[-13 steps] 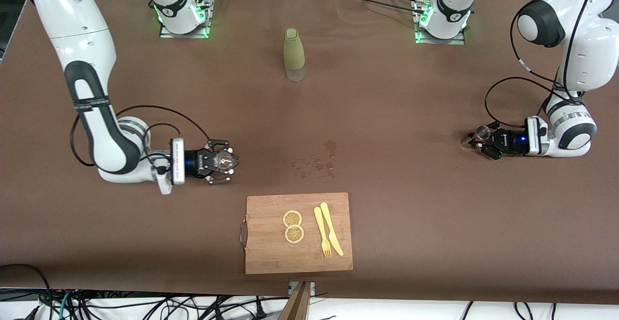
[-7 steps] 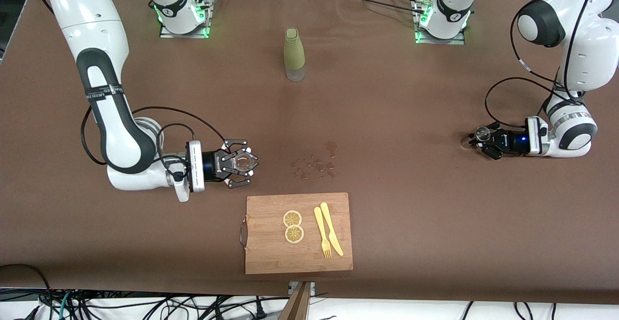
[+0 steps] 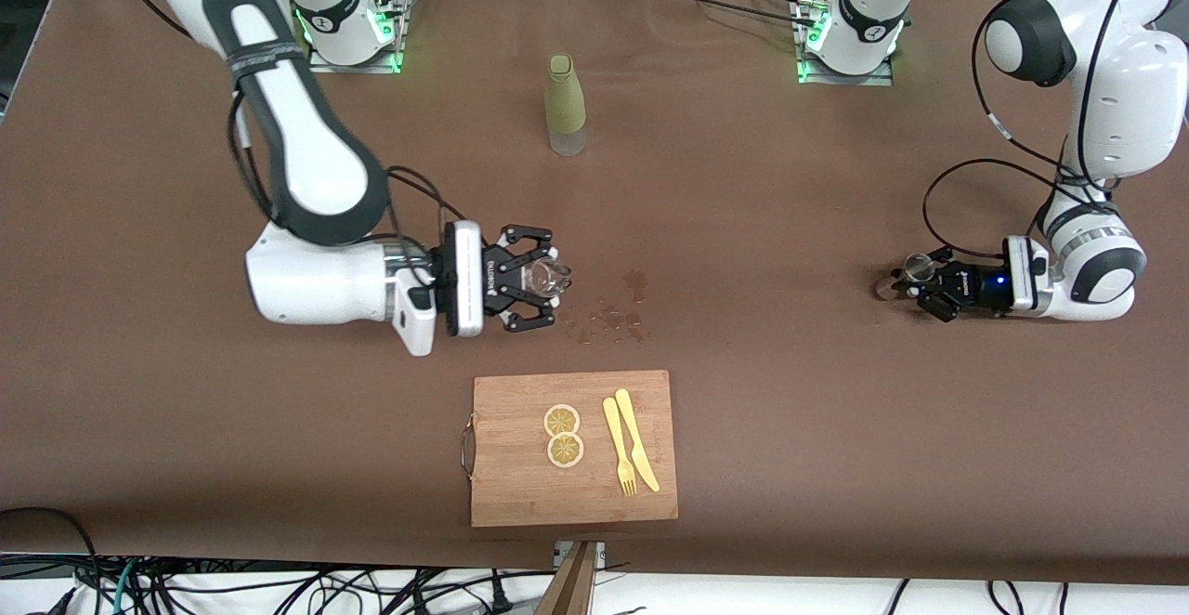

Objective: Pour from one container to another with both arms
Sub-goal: 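Carry the glass cup and the jigger toward each other at table center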

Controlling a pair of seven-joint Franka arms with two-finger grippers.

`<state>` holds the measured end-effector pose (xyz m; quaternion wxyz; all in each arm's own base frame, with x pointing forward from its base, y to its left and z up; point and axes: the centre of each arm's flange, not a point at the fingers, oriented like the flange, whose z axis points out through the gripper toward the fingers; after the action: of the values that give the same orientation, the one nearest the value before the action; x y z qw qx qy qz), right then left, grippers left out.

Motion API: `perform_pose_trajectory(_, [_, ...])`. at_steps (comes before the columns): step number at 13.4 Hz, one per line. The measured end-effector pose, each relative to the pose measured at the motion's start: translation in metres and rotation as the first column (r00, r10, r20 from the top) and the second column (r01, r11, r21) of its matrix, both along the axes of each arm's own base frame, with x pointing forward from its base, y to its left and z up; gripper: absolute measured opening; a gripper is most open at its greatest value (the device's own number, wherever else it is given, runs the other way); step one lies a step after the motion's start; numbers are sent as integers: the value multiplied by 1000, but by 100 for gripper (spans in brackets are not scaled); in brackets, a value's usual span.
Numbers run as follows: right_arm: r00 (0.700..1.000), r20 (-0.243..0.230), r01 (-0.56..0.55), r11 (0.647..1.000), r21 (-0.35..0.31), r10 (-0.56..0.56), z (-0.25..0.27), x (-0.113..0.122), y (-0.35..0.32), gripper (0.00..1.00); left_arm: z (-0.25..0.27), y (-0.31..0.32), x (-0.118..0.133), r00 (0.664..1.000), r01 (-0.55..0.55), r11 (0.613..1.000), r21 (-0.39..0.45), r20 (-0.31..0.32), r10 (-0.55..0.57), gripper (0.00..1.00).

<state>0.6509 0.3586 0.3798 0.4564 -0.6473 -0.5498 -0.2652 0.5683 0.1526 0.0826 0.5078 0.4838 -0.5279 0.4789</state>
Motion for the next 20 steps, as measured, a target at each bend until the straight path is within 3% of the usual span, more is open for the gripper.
perform_pose_trajectory(4, [1000,-12,26,995,-95,-28,1,-9,23,14,1,-78,31,1000,23,1000,-7,0,-23,21])
perform_pose_trajectory(8, [999,21,40,977,-208,-36,13,-28,66,14,-2,-167,52,999,40,999,0,-15,-40,21])
perform_pose_trajectory(13, [998,65,29,929,-368,-5,10,-51,98,14,-4,-261,63,998,15,1000,-21,-61,-17,21])
perform_pose_trajectory(20, [993,101,-3,882,-471,58,5,-74,125,14,8,-359,62,994,-11,1000,-14,-106,9,21])
